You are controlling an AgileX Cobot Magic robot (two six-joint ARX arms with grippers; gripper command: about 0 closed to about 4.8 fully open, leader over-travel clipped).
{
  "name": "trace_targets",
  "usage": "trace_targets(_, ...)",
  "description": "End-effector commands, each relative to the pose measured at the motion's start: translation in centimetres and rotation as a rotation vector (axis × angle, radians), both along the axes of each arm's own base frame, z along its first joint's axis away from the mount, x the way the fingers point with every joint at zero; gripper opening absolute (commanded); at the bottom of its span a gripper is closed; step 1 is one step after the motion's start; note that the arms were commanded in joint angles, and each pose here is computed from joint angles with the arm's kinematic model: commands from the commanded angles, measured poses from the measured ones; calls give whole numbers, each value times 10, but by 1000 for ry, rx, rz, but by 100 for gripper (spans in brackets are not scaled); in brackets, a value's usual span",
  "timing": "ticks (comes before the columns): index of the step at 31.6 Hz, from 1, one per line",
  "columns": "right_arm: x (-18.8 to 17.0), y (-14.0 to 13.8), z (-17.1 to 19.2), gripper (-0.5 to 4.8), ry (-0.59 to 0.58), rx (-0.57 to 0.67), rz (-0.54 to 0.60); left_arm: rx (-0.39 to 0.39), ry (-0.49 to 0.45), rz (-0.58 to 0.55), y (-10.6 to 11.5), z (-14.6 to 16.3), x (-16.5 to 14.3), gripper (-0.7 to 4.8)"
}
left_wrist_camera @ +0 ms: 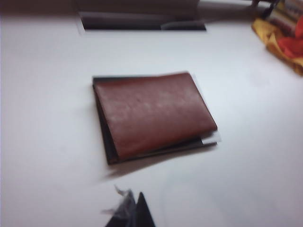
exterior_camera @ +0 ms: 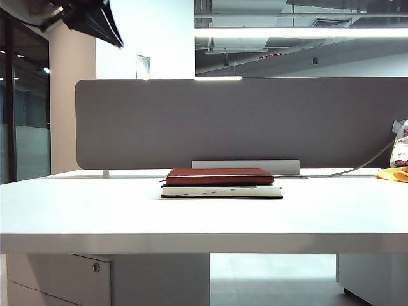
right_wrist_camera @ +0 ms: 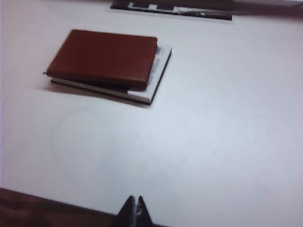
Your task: Pick up the red book and place it on top of the black book.
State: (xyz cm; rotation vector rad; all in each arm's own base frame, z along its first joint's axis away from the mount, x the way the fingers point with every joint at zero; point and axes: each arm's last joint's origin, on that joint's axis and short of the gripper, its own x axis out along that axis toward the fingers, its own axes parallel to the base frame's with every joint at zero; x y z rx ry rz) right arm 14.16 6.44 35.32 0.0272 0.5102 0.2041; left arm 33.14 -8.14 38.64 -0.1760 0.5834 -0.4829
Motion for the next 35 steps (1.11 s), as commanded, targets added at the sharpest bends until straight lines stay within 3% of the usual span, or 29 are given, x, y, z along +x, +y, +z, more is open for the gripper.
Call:
trace_targets(1,-7,-4,-9,-3,-8,16,-19,20,-63,52,7,-1,-23,-6)
trace_targets(8,-22,-12,-31,-3,-40,95,-61,-2,-116,86,19,-16,-73,-6)
trace_targets(21,-49,-26,-48,-3,-107,112,-84,12,-228,168,41,-49,-162,-6)
trace_targets(35,-62,-34,-62,-3,-105,99,-110,12,-277,211,53,-88,-214,-6)
